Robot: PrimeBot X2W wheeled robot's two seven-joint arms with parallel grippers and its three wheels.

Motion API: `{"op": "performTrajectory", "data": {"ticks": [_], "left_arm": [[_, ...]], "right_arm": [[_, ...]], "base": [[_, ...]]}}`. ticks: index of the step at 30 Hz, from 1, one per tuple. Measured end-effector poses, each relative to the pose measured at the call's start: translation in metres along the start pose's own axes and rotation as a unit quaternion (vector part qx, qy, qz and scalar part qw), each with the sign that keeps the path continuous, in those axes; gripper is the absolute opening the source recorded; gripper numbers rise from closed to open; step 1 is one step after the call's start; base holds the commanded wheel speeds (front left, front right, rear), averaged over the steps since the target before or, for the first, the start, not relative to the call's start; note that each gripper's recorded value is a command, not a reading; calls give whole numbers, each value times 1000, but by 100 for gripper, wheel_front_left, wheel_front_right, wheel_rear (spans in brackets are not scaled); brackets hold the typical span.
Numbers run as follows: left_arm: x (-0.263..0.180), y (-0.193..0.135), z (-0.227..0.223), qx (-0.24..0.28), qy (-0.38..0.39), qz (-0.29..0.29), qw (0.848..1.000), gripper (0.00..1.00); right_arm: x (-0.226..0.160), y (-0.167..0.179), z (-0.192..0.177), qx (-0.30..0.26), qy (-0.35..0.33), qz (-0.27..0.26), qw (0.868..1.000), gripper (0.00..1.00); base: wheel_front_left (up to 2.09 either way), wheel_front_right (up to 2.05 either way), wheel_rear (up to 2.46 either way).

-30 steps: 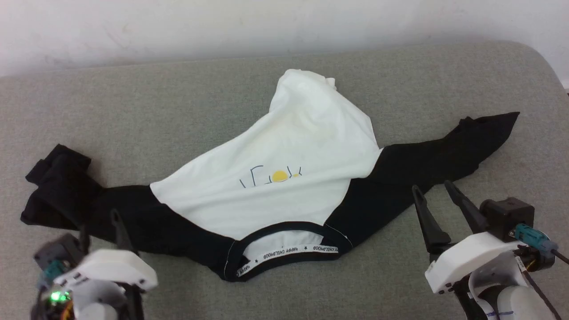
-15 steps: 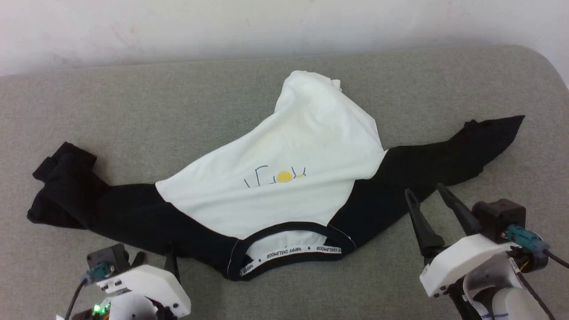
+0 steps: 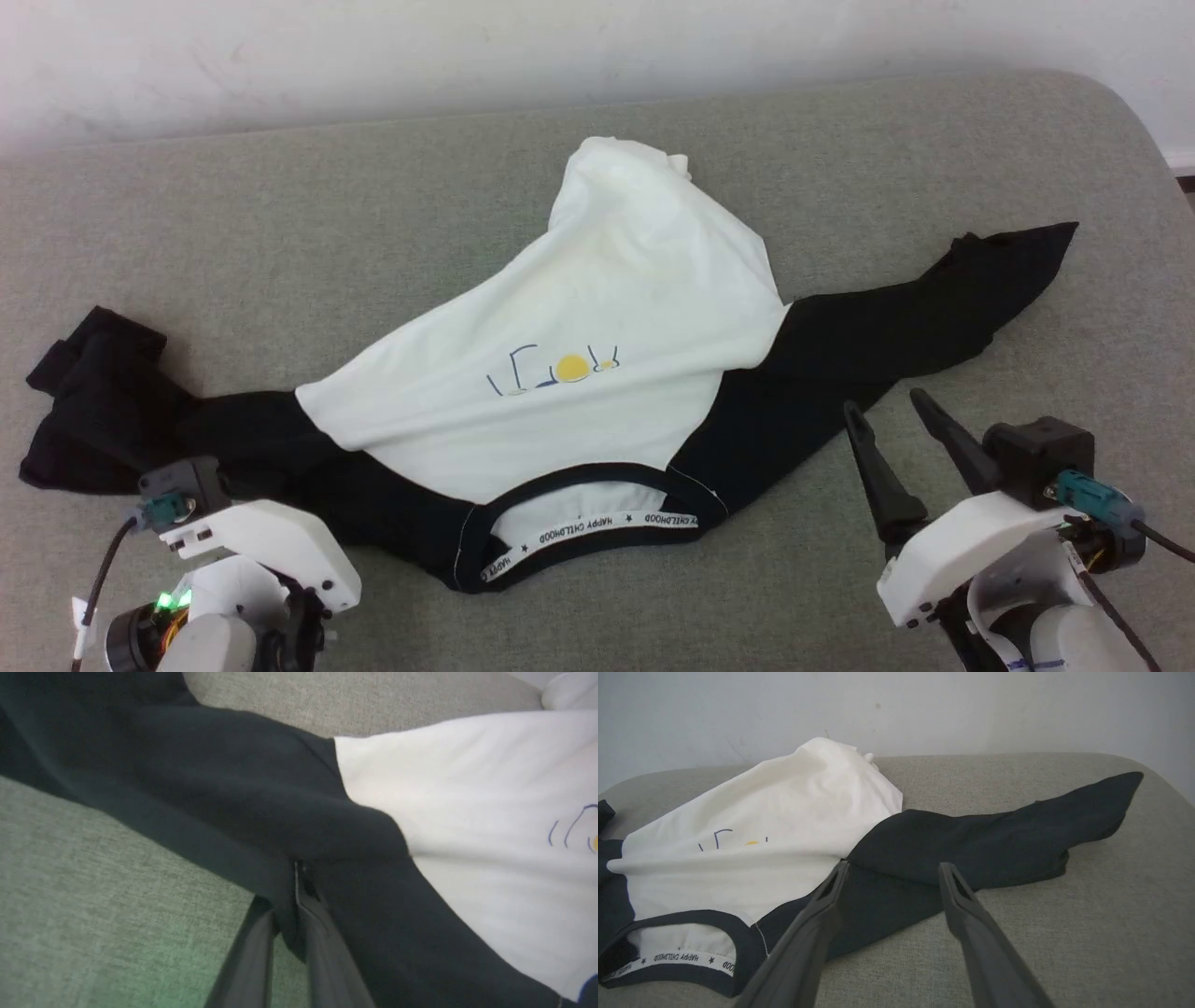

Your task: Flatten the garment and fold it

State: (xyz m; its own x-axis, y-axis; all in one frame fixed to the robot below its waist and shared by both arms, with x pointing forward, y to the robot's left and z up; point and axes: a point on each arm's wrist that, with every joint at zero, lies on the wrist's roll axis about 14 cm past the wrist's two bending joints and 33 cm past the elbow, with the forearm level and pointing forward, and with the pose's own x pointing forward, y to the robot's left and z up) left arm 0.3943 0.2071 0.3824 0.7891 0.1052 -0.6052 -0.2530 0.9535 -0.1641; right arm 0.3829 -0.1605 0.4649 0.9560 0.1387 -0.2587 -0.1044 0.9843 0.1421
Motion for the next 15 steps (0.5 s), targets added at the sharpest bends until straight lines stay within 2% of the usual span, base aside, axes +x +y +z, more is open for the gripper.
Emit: {"op": "performTrajectory", "data": {"ticks": [8,15], "left_arm": [[-6,14,4,-20,-42,19,999,0],[-11,21,-1,-29,-44,29,998,0]], "right_arm": [[-2,-2,-33,25,76,-2,997,100],[9,-10,-60,94,139,-8,986,100]], "base": [[0,0,0],[0,0,0]]}}
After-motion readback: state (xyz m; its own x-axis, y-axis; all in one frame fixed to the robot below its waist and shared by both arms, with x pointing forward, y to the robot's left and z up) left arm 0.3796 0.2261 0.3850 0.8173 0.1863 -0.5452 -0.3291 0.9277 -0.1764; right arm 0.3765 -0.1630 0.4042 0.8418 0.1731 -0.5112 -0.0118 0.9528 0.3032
